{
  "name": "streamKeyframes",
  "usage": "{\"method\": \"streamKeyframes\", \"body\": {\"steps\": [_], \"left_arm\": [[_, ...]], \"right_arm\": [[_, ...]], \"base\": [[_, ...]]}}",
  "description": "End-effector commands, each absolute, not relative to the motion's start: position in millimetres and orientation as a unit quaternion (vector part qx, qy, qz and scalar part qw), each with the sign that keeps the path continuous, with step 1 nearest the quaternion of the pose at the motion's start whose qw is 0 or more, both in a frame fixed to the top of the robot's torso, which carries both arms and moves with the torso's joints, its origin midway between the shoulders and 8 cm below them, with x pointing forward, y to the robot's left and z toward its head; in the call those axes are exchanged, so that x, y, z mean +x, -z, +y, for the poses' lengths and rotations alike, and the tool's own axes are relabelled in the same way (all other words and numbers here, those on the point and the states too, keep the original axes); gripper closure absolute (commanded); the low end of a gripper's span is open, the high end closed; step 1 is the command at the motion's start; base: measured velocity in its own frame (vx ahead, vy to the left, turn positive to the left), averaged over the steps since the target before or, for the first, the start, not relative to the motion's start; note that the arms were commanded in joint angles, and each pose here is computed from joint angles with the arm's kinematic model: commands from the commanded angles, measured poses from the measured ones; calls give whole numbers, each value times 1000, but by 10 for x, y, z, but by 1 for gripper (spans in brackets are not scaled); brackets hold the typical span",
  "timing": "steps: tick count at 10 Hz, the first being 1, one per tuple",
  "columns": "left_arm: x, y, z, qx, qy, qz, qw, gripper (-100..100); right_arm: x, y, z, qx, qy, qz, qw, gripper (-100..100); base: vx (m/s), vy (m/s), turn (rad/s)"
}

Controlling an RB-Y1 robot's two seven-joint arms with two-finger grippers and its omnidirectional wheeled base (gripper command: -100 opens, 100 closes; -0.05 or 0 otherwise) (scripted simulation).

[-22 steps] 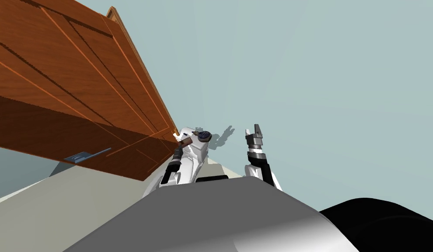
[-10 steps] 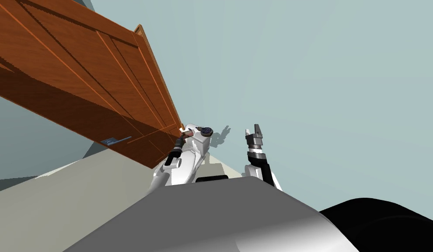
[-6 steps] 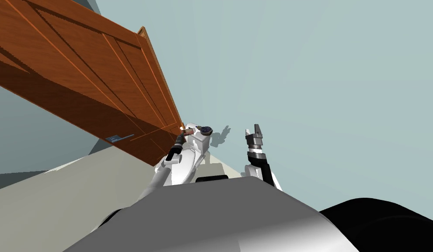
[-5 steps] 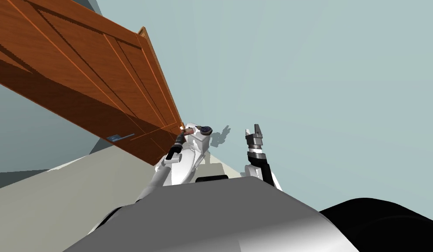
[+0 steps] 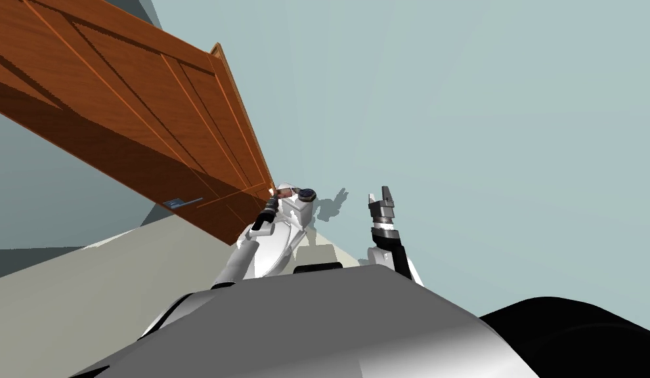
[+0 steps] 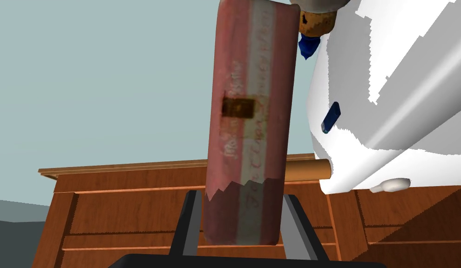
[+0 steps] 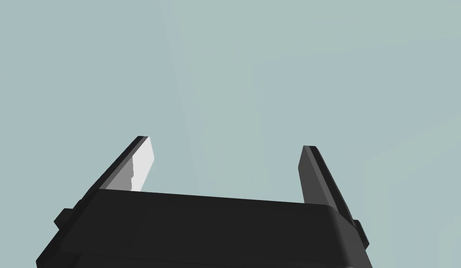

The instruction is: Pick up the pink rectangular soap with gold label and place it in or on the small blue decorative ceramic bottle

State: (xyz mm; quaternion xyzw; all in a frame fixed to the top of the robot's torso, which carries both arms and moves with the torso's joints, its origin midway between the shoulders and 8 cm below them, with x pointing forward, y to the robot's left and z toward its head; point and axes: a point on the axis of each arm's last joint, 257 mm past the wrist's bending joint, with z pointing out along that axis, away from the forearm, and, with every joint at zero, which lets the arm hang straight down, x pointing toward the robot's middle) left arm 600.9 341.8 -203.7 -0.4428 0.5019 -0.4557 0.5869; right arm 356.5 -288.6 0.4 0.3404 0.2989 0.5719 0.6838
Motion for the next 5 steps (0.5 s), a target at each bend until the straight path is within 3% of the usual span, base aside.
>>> {"method": "streamKeyframes", "body": {"steps": [1, 5], "left_arm": [[6123, 1977, 3338, -447, 460, 502, 580, 100], [6385, 1819, 3088, -461, 471, 504, 558, 100]], "right_arm": [[3565, -4, -2886, 340, -572, 299, 684, 0], [3565, -4, -2886, 340, -572, 299, 684, 0]], "base": [[10, -103, 45], [31, -105, 43]]}}
